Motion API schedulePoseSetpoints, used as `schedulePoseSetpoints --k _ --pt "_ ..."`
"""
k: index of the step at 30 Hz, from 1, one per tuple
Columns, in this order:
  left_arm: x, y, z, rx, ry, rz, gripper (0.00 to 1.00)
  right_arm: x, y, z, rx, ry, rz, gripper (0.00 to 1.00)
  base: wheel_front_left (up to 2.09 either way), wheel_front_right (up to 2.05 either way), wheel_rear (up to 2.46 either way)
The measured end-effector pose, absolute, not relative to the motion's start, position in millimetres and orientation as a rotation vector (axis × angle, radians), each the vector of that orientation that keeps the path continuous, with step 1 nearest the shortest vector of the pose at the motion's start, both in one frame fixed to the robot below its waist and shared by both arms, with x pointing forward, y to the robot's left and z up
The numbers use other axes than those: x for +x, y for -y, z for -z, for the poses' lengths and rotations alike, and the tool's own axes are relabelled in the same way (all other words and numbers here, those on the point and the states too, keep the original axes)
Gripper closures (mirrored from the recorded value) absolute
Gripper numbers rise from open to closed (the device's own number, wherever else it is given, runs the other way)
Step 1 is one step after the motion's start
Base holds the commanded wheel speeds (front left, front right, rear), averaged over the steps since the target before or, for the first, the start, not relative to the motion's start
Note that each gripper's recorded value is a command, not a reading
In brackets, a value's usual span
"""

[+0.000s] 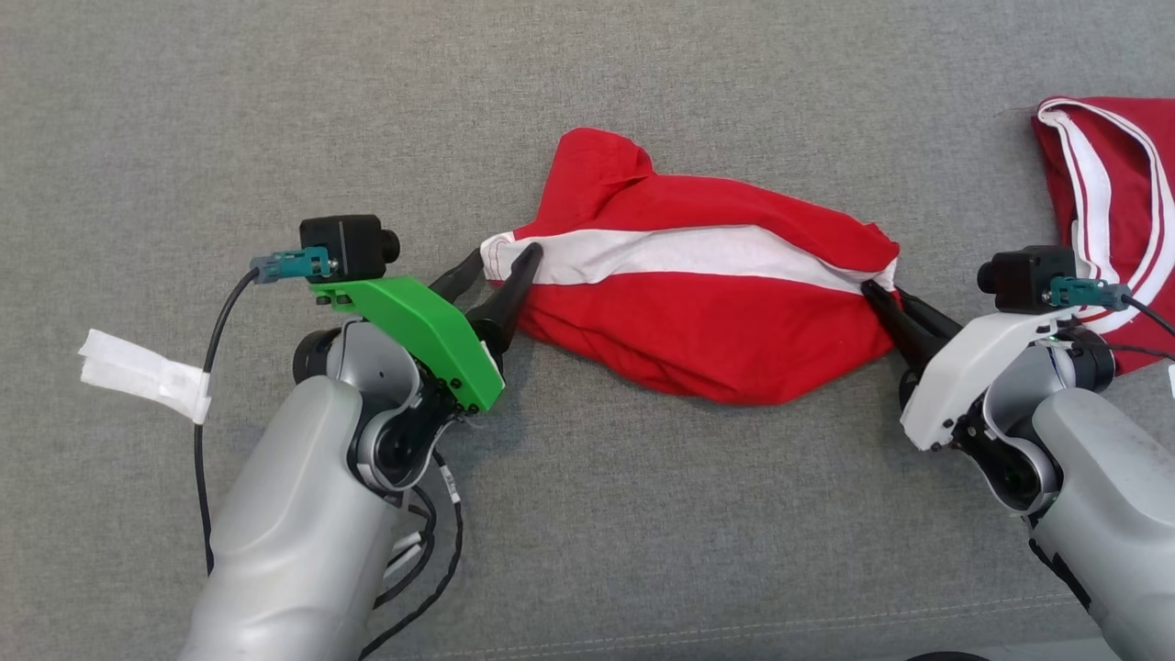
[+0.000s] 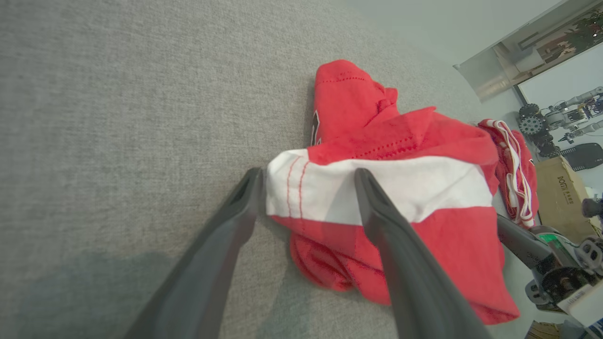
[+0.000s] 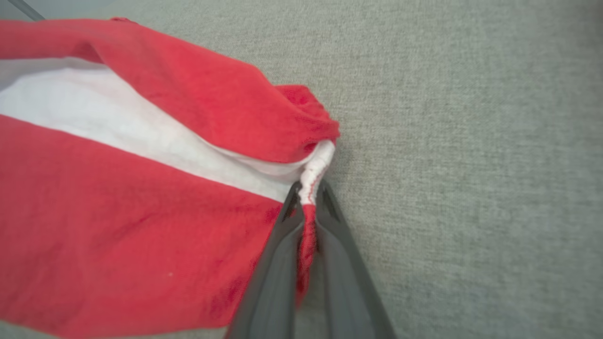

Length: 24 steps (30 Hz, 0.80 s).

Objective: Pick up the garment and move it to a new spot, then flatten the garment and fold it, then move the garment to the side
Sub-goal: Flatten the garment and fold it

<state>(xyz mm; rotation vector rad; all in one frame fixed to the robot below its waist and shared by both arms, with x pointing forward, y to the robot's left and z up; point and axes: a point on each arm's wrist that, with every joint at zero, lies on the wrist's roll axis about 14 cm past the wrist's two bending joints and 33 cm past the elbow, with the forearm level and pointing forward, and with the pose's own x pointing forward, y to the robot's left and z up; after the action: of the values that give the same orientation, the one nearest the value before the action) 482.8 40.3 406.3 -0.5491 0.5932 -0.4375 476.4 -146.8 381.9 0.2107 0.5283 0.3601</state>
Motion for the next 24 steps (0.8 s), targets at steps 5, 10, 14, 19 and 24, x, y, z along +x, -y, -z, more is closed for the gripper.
schedulePoseSetpoints --k 5,10,14,19,24 --pt "481.1 -31.0 -414.1 -0.617 -0.616 0.474 0.00 474.8 150.3 -380.9 0.208 -0.531 -0.355 1.00 0.00 0.00 0.00" --pt "480.5 -34.6 -409.0 -0.578 -0.623 0.476 1.00 474.1 151.4 -380.9 0.208 -0.529 -0.352 1.00 0.00 0.00 0.00" --pt "475.8 -25.4 -411.6 -0.579 -0.632 0.509 1.00 473.0 152.5 -382.0 0.206 -0.524 -0.350 1.00 0.00 0.00 0.00" --pt "476.1 -25.7 -420.1 -0.570 -0.595 0.520 1.00 473.1 153.9 -389.1 0.206 -0.499 -0.351 1.00 0.00 0.00 0.00" --pt "484.0 -28.6 -461.9 -0.517 -0.448 0.577 1.00 486.7 160.9 -431.9 0.210 -0.365 -0.368 1.00 0.00 0.00 0.00"
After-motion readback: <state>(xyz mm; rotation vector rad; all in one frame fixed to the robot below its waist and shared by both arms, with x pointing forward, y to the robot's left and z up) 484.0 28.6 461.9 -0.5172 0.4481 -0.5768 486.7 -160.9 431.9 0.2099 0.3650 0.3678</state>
